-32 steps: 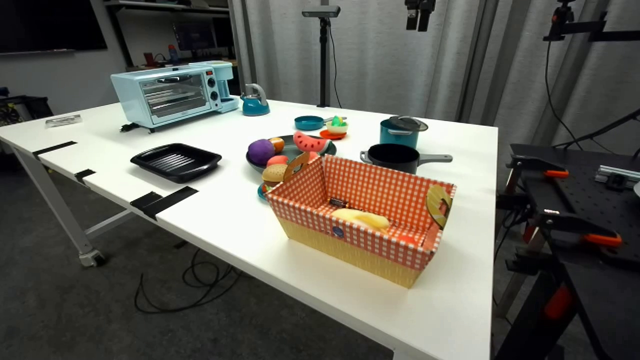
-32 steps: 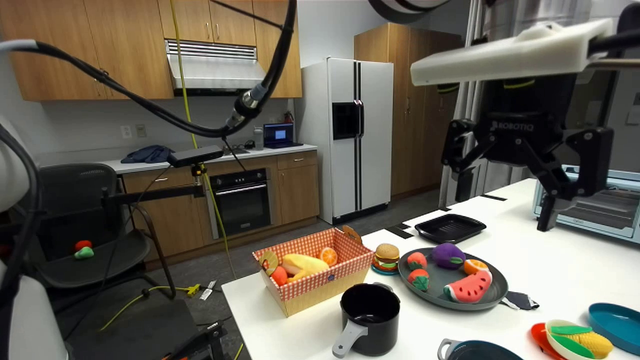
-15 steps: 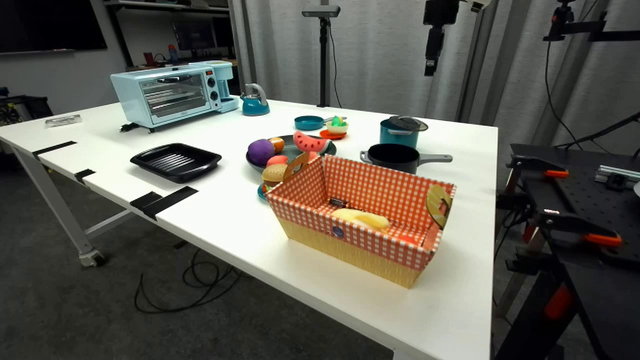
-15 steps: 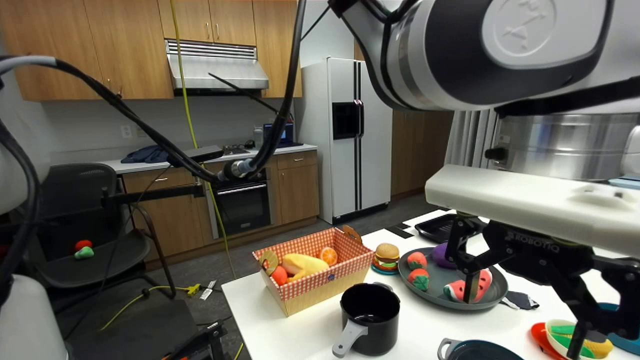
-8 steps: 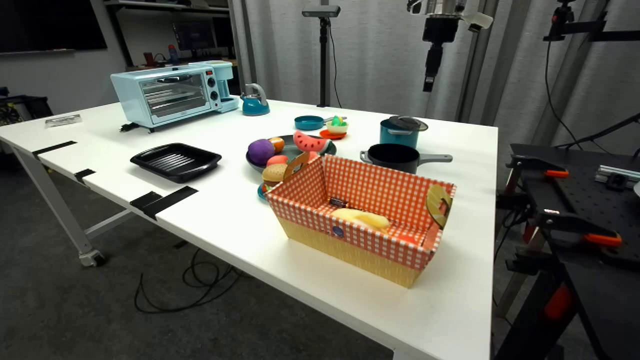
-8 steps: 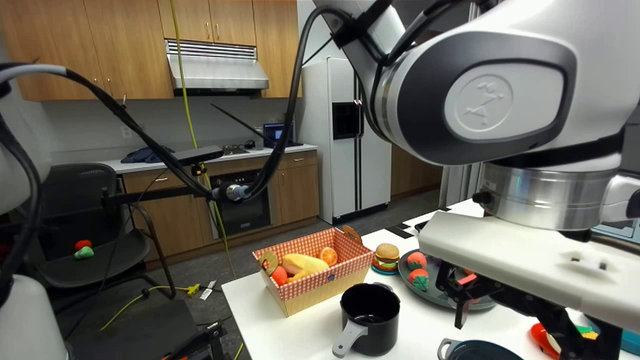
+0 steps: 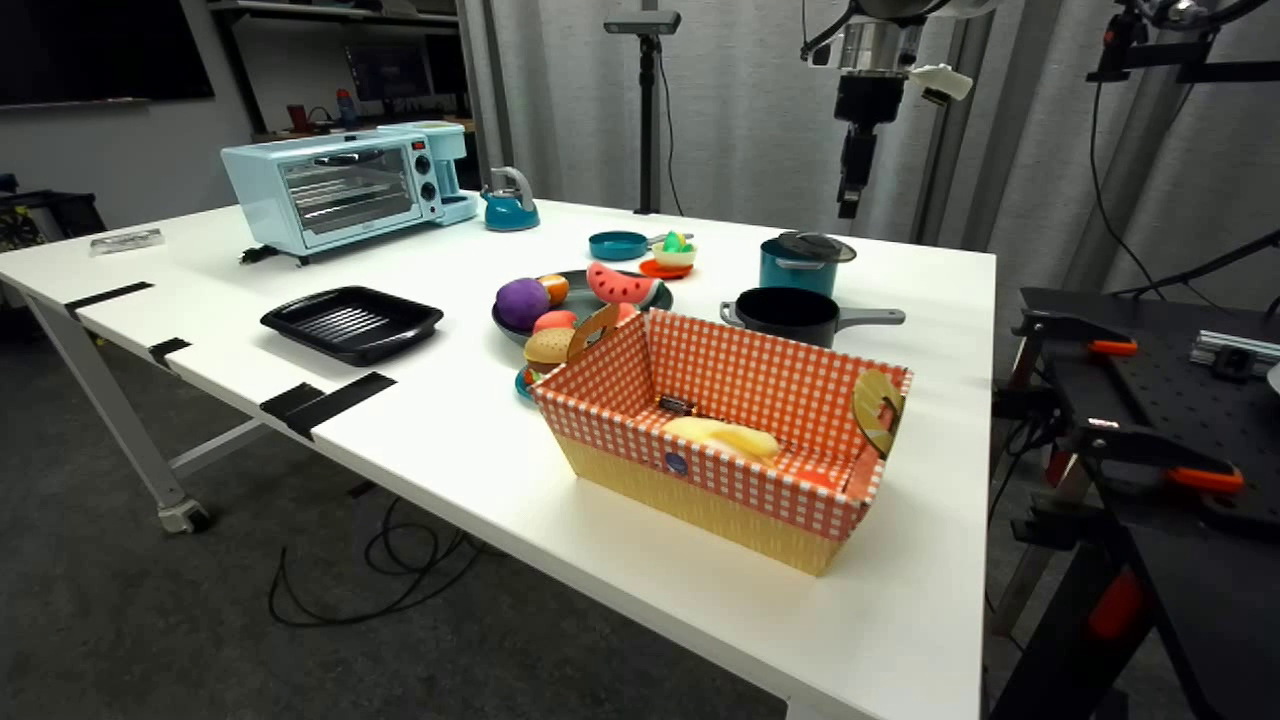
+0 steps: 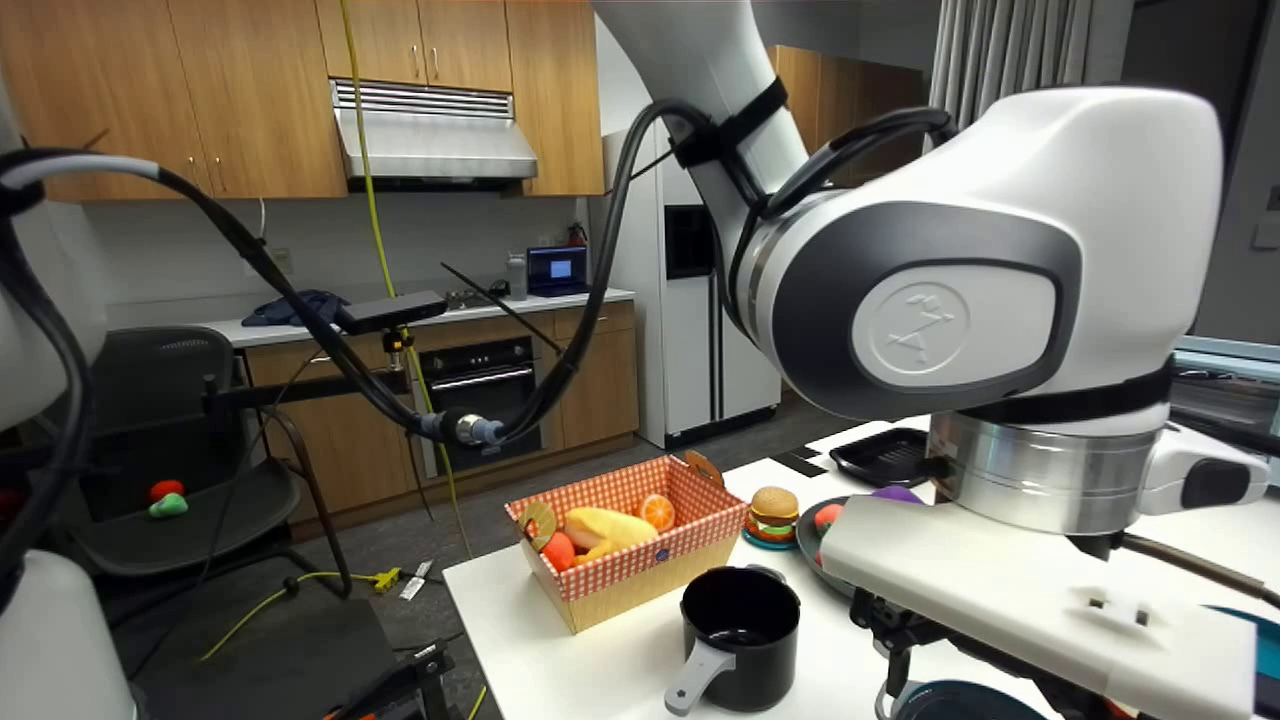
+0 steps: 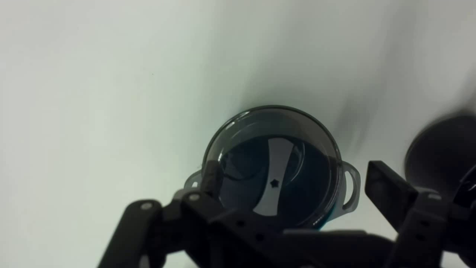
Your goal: Transfer the lid from the blue pot to the black pot
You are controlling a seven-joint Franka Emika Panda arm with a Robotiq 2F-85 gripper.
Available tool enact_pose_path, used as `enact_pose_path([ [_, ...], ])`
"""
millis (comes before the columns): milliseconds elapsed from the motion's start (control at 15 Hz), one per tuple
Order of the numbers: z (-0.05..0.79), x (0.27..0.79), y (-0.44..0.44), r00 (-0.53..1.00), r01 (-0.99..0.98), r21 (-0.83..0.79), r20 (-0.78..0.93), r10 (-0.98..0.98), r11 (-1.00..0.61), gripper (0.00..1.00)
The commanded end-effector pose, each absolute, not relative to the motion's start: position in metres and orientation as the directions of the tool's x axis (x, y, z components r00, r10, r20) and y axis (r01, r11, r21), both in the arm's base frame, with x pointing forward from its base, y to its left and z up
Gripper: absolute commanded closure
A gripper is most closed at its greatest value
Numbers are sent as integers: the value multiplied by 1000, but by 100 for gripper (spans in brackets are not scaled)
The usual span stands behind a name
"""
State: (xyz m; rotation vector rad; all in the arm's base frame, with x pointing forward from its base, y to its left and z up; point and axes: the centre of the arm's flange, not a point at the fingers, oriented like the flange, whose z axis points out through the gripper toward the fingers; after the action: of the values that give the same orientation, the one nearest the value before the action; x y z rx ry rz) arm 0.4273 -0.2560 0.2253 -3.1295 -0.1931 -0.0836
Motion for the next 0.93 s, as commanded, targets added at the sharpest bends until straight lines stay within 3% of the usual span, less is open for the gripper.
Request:
enact_pose_path([
  [0,208,440,-263,988,134,11,79,135,-991,0],
  [867,183,483,-256,984,163,16,73,163,-987,2],
])
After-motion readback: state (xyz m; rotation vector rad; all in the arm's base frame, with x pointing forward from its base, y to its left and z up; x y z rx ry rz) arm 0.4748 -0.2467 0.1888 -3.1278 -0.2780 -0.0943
